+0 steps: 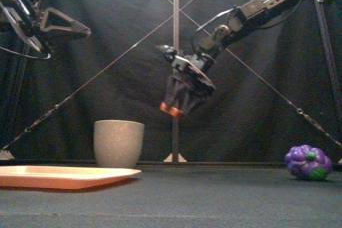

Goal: Pick the pie then place it in the grey bowl
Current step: Place pie in the grey bowl

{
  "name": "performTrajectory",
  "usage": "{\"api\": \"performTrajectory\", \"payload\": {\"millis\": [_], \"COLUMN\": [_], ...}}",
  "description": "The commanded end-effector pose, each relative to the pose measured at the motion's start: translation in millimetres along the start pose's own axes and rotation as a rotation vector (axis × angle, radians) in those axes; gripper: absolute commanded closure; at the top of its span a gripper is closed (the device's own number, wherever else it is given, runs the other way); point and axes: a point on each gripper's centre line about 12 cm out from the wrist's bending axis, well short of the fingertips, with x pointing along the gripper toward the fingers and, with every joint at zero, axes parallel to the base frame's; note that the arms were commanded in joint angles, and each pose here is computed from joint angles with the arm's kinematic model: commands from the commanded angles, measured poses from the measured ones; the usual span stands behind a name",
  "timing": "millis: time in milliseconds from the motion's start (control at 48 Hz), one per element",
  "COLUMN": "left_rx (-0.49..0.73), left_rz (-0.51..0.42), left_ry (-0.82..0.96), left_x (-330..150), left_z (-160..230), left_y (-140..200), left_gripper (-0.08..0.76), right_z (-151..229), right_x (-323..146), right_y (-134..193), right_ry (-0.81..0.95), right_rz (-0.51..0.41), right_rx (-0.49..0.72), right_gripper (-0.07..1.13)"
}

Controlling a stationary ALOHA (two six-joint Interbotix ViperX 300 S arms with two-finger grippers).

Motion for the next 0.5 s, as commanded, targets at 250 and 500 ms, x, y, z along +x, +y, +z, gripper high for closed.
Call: {"api": "performTrajectory", "payload": {"millis": [250,500], "left_rx": [-0.003,0.000], "left_rz": [0.002,0.002], "left_ry": [-0.017,-0.012], "left_x": [1.5,1.0], "left_z": [4.8,3.0], "left_y": [0.3,0.3], "left_gripper": [0.635,0.635], "right_z": [64.0,63.6], "right_x": [35.7,65.8], "right_y": [24.1,22.5], "right_ry": [-0.289,-0.249], "right_rz": [0.093,0.077], "right_rx": [0.004,-0.003], "right_gripper": [0.32,0.16]}}
